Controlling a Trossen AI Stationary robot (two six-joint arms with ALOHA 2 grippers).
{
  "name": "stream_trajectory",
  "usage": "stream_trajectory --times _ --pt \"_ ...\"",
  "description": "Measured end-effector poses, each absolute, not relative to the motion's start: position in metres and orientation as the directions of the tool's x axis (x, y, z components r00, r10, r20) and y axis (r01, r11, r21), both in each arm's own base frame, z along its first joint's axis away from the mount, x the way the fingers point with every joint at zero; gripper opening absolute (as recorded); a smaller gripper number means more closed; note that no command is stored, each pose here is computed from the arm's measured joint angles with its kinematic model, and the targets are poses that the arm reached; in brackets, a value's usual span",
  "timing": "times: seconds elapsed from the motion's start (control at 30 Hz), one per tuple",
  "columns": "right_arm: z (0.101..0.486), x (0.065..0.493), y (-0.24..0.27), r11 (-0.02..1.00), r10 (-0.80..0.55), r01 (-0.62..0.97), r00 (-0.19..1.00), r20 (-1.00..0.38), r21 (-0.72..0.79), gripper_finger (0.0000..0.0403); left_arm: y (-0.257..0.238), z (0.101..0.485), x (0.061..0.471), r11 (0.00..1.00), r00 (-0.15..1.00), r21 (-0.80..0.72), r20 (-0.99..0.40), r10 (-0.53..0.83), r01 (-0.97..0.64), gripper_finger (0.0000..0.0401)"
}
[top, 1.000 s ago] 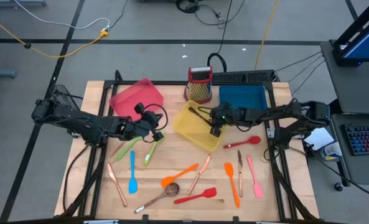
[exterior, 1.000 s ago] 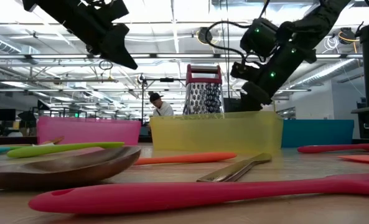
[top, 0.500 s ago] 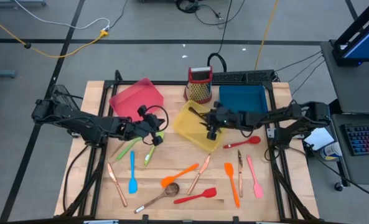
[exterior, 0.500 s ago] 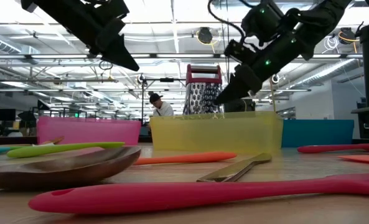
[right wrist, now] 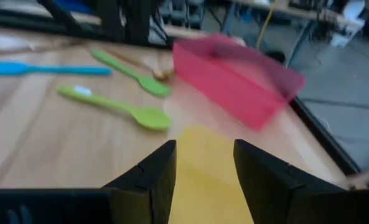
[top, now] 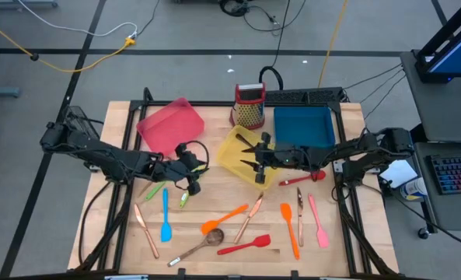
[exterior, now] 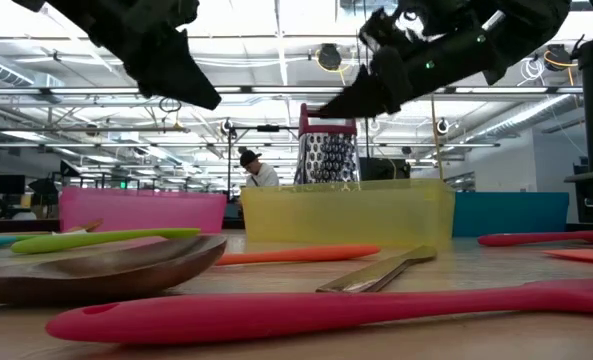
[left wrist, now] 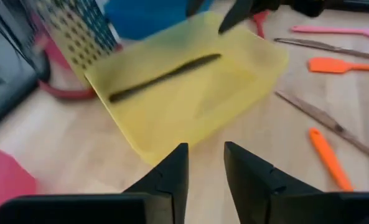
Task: Pick & Place Kitchen Items
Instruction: Put the brown table knife into the yellow bin
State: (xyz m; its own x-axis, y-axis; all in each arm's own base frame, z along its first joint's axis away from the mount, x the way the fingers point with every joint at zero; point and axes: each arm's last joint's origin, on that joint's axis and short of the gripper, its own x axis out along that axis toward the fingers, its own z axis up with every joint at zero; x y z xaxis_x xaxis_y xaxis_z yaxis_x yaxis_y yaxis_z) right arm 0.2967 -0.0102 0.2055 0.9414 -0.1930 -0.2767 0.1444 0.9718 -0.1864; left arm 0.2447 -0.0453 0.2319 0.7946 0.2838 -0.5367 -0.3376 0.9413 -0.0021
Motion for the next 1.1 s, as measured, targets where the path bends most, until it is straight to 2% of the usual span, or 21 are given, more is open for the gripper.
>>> stream_trajectory --times 0.17,0.33,0.47,0.63,0.77,0.93,1.1 --pt "0.209 0.298 -0.001 0.975 -0.165 0.121 0.955 -0.245 -0.184 0.0157 -0.057 0.224 0.237 0.917 0.757 -0.151 -0.621 0.202 -0.369 0.0113" --pt "0.209 0.298 -0.001 0.976 -0.162 0.118 0.956 -0.245 -0.185 0.0156 -0.073 0.221 0.23 0.812 0.736 -0.378 -0.67 0.091 -0.444 0.0113" --pt "0.209 0.298 -0.001 0.976 -0.162 0.118 0.956 -0.245 -0.185 0.0152 -0.089 0.217 0.226 0.755 0.726 -0.456 -0.687 0.038 -0.471 0.0113" --pt "0.209 0.298 -0.001 0.975 -0.163 0.118 0.956 -0.245 -0.186 0.0149 -0.105 0.206 0.222 0.595 0.669 -0.561 -0.742 -0.052 -0.575 0.0113" --pt "0.209 0.298 -0.001 0.975 -0.163 0.117 0.956 -0.245 -0.189 0.015 -0.117 0.194 0.219 0.47 0.581 -0.577 -0.799 -0.154 -0.668 0.0113" --pt "0.21 0.298 -0.001 0.965 -0.163 0.105 0.958 -0.237 -0.239 0.0146 -0.133 0.179 0.212 0.321 0.422 -0.505 -0.857 -0.295 -0.801 0.0113" --pt "0.21 0.298 -0.001 0.965 -0.163 0.104 0.958 -0.238 -0.24 0.0144 -0.149 0.175 0.202 0.223 0.301 -0.414 -0.861 -0.41 -0.882 0.0113"
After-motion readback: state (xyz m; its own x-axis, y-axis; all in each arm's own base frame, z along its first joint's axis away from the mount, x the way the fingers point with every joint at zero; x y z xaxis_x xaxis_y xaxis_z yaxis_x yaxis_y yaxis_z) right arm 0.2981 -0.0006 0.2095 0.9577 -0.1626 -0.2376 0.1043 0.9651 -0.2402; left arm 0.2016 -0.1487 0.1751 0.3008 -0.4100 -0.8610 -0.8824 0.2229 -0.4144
